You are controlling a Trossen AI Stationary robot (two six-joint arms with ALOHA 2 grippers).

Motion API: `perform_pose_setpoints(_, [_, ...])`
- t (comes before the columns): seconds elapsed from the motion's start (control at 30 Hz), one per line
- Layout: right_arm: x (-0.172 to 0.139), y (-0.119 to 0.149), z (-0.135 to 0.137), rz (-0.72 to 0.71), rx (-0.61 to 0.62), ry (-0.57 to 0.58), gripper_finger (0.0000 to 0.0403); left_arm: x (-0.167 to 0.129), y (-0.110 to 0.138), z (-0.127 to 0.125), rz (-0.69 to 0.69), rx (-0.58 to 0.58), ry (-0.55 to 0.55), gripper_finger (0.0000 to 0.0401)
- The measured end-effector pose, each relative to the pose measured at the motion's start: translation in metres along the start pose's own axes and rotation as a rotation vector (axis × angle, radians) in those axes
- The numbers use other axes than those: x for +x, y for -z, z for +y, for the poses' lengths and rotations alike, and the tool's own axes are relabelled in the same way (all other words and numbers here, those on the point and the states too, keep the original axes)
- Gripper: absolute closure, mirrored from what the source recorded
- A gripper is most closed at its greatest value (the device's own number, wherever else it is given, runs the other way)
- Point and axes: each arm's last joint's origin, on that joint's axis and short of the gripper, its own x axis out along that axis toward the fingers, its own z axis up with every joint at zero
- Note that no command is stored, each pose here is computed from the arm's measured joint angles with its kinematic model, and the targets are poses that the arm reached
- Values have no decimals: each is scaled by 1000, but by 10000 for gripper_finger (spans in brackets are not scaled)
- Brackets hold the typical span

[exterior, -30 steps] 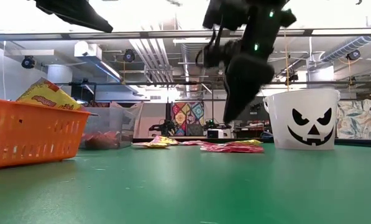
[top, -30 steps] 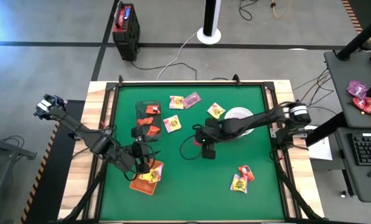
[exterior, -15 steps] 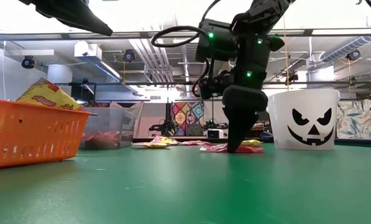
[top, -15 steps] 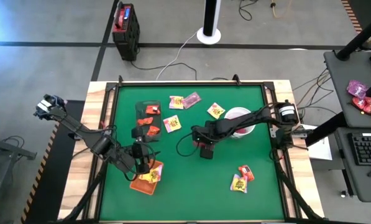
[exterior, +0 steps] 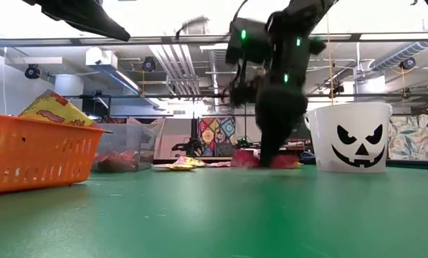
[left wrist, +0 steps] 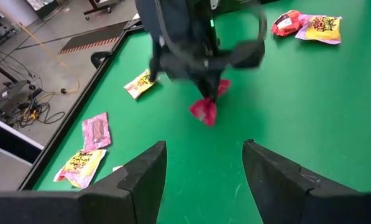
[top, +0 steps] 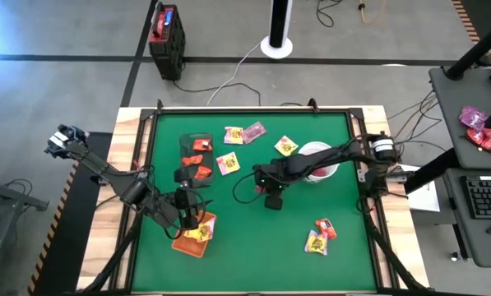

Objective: Sort candy by brand, put in halloween buckets
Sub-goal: Put the red candy into the white bucket

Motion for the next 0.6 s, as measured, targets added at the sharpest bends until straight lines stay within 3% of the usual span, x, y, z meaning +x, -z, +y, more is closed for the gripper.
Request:
perform_pose_setpoints(0.17, [-66, -6, 0, -71, 21, 40, 385, 0, 0, 0, -1, -1, 0, 207])
perform_pose_setpoints(0.3, [-119, 5, -5, -95, 104, 183, 385, 0, -1, 0, -6, -7, 2, 207])
perform_pose_setpoints(0.43, [-157, 32, -18, -68, 306, 389, 386, 0, -1, 0, -8, -9, 2, 207])
perform_pose_setpoints(0.6, [-172, 61, -27, 1, 621, 472, 383, 0, -1, 0, -11, -12, 3, 207])
